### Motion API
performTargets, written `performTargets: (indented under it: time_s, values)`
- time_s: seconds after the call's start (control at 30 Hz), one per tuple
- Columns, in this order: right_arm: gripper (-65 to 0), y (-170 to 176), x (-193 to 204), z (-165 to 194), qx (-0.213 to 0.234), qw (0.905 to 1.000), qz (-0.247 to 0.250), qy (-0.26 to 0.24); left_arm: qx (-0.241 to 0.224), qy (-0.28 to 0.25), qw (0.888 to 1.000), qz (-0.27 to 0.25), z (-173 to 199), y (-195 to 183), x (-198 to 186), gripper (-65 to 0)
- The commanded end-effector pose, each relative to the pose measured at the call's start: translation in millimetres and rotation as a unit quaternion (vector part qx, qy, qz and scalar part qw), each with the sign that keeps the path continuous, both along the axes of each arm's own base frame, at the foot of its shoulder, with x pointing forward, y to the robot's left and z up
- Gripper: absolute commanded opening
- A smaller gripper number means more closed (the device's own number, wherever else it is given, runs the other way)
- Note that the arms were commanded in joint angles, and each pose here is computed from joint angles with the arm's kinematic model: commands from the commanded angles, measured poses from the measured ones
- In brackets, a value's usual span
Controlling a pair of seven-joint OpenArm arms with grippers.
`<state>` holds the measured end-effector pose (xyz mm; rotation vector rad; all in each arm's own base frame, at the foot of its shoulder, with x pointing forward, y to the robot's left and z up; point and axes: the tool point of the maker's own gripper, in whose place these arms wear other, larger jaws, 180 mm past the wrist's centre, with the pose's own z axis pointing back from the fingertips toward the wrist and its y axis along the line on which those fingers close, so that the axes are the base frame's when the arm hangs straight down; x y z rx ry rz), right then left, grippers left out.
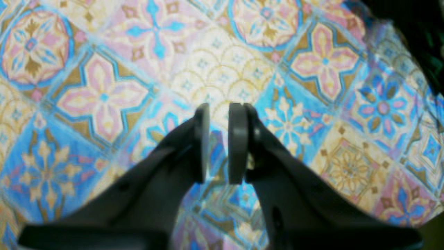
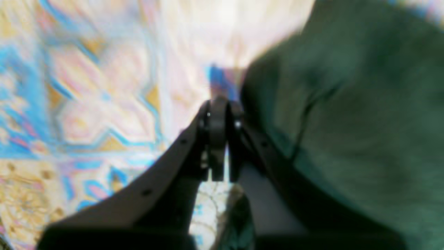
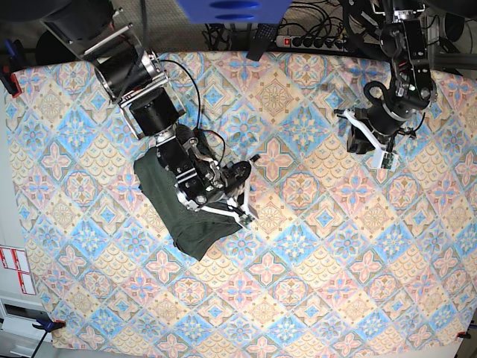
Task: Fold the T-shirt properly
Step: 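Drag the green bundle with the right gripper across the cloth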
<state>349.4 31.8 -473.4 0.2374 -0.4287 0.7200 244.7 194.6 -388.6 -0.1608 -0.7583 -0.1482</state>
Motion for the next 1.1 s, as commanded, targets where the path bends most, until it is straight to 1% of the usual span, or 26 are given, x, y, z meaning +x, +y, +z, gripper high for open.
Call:
performTargets:
  time_s: [0.0, 0.13, 0.2, 0.5, 0.67, 0.8, 0.97, 1.0, 1.07]
  values:
    - [-65.0, 10, 20, 17, 0.017, 0.9995, -0.001, -0.026, 0.005, -0.019, 1.0, -0.001, 11, 3, 5, -56.5]
    - [-65.0, 5, 29, 14, 0.02, 0.9993, -0.01, -0.031, 0.006, -0.017, 1.0, 0.0, 10, 3, 4, -56.5]
    - [-65.0, -4, 27, 6, 0.014, 0.9995, -0.016, -0.024, 0.006, -0.017, 1.0, -0.001, 10, 4, 4, -56.5]
    - [-65.0, -86, 36, -9, -0.04, 0.9975, -0.049, -0.032, 0.006, -0.017, 1.0, 0.0, 10, 4, 3, -56.5]
    - [-65.0, -123, 42, -10, -0.056, 0.9951, -0.065, -0.048, 0.006, -0.017, 1.0, 0.0, 10, 4, 3, -56.5]
    - [-65.0, -144, 53, -2, -0.067, 0.993, -0.074, -0.064, 0.006, -0.013, 1.0, 0.0, 8, 4, 0, -56.5]
    - [-65.0, -171, 58, 3, -0.086, 0.9903, -0.084, -0.07, 0.007, -0.008, 1.0, -0.001, 5, 4, -4, -56.5]
    - [-65.0, -175, 64, 8, -0.086, 0.9895, -0.089, -0.076, 0.007, -0.008, 1.0, -0.001, 5, 4, -4, -56.5]
    - [-65.0, -184, 71, 15, -0.075, 0.9872, -0.115, -0.082, 0.007, -0.008, 1.0, -0.001, 5, 4, -4, -56.5]
